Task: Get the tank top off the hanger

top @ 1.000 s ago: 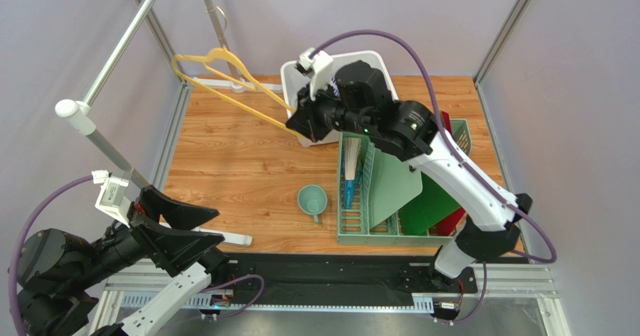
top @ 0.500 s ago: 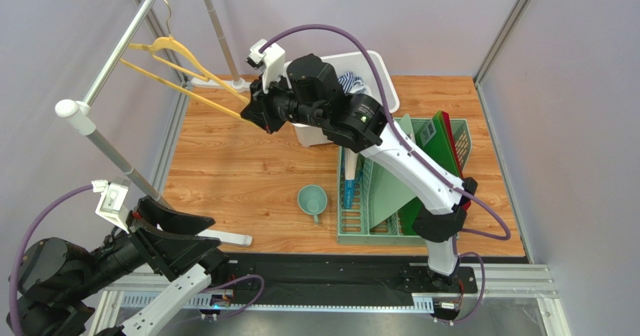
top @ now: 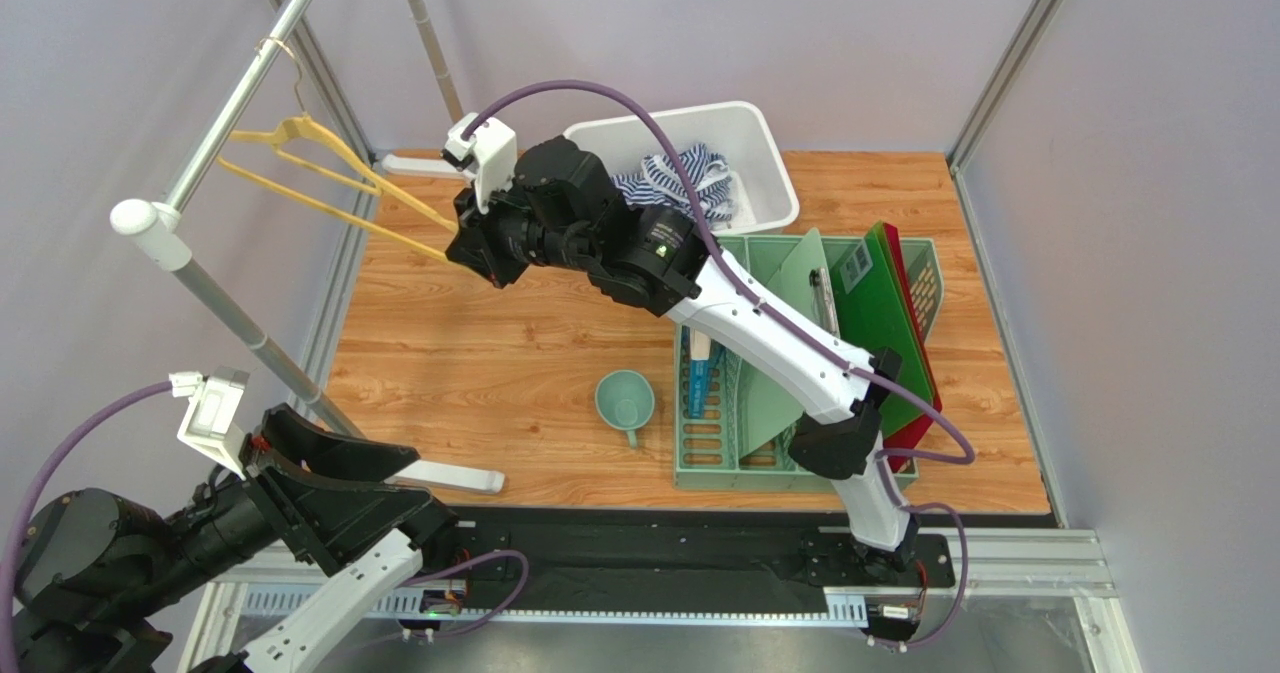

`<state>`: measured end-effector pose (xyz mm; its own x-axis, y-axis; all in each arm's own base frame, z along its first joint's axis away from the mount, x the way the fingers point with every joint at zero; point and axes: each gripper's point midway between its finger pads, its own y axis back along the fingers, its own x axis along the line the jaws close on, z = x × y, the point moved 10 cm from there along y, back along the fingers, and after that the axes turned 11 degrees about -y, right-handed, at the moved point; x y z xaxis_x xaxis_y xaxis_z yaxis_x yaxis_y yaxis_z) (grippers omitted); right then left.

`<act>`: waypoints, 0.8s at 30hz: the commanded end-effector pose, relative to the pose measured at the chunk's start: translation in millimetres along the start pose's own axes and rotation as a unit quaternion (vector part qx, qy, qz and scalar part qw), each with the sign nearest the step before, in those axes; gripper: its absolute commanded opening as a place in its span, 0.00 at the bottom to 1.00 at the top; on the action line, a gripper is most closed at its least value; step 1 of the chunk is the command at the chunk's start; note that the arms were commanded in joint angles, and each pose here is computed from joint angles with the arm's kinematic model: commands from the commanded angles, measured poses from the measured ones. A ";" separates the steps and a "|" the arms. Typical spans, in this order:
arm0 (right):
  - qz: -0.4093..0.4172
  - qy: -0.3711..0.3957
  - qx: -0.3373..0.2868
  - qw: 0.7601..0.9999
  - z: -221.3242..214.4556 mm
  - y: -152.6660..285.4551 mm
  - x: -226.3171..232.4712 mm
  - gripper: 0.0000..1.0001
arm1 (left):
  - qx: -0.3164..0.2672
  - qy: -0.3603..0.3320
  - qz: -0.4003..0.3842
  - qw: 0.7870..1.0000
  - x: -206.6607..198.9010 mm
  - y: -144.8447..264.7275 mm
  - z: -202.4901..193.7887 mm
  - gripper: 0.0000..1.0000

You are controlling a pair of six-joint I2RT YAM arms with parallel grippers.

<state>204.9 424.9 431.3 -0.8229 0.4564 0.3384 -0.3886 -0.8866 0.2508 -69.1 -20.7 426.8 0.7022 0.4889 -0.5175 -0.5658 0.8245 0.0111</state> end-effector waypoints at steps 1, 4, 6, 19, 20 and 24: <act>0.030 0.007 -0.070 0.997 26.7 5.4 16.0 0.00 | 0.001 0.013 0.011 1.000 -0.8 2.1 -0.4 0.90; 0.032 0.006 -0.065 0.997 23.1 1.3 16.4 0.00 | 0.003 0.016 0.010 1.000 -0.6 1.8 -1.3 0.90; 0.032 0.007 -0.062 0.998 20.5 -1.9 16.8 0.00 | 0.003 0.015 0.008 1.000 -0.9 2.3 -1.6 0.90; 0.039 0.002 -0.047 0.998 8.7 -15.0 21.8 0.00 | -0.002 0.019 0.005 1.000 -2.1 5.9 -3.3 0.90; 0.038 0.001 -0.046 0.998 8.1 -15.2 21.6 0.00 | -0.002 0.020 0.005 1.000 -2.3 6.8 -3.8 0.90; 0.030 0.001 -0.043 0.999 7.3 -12.7 20.3 0.08 | -0.001 0.021 0.004 1.000 -2.0 6.8 -4.8 0.90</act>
<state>200.2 449.0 413.0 -0.8339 0.4325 0.3427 -0.3567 -0.8964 0.2632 -72.6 -18.6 423.6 0.6801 0.4939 -0.5418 -0.5734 0.8189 0.0267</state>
